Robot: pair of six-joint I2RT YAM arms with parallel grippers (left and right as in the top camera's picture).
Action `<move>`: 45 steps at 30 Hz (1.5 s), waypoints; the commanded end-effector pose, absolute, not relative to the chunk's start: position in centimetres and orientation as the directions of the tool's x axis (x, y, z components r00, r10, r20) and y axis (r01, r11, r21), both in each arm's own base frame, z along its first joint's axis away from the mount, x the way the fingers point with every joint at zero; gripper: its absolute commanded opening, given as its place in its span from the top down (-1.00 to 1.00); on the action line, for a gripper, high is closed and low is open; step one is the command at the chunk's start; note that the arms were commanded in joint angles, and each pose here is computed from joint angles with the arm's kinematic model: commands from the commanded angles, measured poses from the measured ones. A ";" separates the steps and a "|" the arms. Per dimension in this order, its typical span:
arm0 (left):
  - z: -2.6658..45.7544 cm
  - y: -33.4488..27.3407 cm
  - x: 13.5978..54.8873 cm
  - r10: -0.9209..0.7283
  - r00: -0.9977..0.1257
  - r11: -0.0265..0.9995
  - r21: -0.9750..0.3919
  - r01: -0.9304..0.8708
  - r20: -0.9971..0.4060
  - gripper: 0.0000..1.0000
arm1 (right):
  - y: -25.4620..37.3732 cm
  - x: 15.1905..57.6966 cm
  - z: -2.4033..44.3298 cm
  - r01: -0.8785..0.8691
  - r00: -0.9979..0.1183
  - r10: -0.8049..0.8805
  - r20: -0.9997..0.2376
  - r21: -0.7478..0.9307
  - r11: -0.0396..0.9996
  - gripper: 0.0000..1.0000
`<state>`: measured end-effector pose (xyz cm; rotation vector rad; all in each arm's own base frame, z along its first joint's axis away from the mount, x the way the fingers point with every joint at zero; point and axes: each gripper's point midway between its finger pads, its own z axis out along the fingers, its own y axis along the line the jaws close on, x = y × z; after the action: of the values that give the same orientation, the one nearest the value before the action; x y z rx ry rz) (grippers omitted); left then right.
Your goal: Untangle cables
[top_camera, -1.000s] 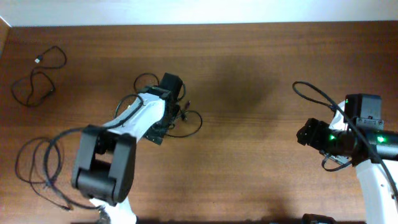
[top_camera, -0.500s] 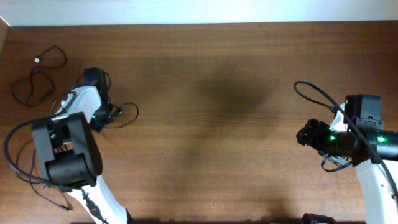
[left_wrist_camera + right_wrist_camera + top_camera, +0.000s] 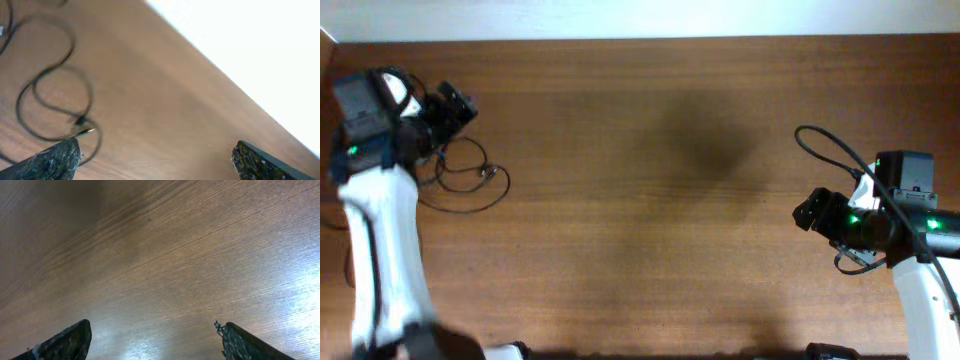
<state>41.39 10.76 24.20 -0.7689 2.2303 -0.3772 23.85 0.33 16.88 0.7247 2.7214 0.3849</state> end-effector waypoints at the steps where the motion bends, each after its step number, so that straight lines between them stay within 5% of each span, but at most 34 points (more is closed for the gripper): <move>1: 35.3 6.6 36.3 -0.541 -0.434 0.838 -0.507 -0.203 -0.720 -0.99 | 0.4 23.6 17.8 0.416 -0.823 0.511 -0.250 0.348 0.840 -0.68; 4: 37.9 4.4 29.9 -0.534 -0.413 0.843 -0.500 -0.198 -0.738 -0.98 | 0.5 23.3 19.1 0.395 -0.806 0.508 -0.304 0.365 0.843 -0.68; 9: 35.3 3.3 21.9 -0.571 -0.477 0.821 -0.452 -0.350 -0.668 -0.97 | 0.9 20.7 21.6 0.356 -0.771 0.502 -0.393 0.388 0.850 -0.69; 13: 33.3 2.6 20.0 -0.595 -0.541 0.804 -0.445 -0.395 -0.594 -0.98 | 1.7 15.8 23.7 0.309 -0.719 0.494 -0.489 0.412 0.857 -0.71; 14: 33.1 2.5 19.9 -0.597 -0.546 0.802 -0.444 -0.399 -0.587 -0.98 | 1.9 14.7 24.0 0.298 -0.705 0.492 -0.511 0.417 0.859 -0.97; 21: 32.4 2.3 19.2 -0.606 -0.570 0.796 -0.439 -0.417 -0.556 -0.99 | 2.7 11.5 25.3 0.226 -0.632 0.481 -0.607 0.450 0.864 -0.97; 24: 32.4 2.3 19.2 -0.606 -0.570 0.796 -0.439 -0.417 -0.556 -0.98 | 0.6 11.7 25.2 0.305 -0.589 0.482 -0.649 0.374 0.876 -0.97; 29: 32.4 2.3 19.2 -0.606 -0.570 0.796 -0.439 -0.417 -0.556 -0.98 | -1.5 17.8 28.8 0.228 -0.364 0.410 -0.836 0.347 0.910 -0.97; 35: 32.4 2.3 19.2 -0.606 -0.570 0.796 -0.439 -0.417 -0.556 -0.98 | -0.1 20.8 22.0 0.085 -0.270 0.372 -0.888 0.363 0.928 -0.97; 40: 32.4 2.3 19.2 -0.606 -0.570 0.796 -0.439 -0.417 -0.556 -0.98 | -0.2 21.5 22.7 0.028 -0.079 0.344 -0.936 0.343 0.939 -0.97; 45: 32.4 2.3 19.2 -0.606 -0.570 0.796 -0.439 -0.417 -0.556 -0.98 | -1.4 23.7 18.8 0.079 -0.036 0.339 -0.940 0.336 0.939 -0.97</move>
<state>19.20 2.08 32.39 -0.7623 2.2578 -0.3553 23.18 -0.60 20.87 0.3037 1.5949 0.2645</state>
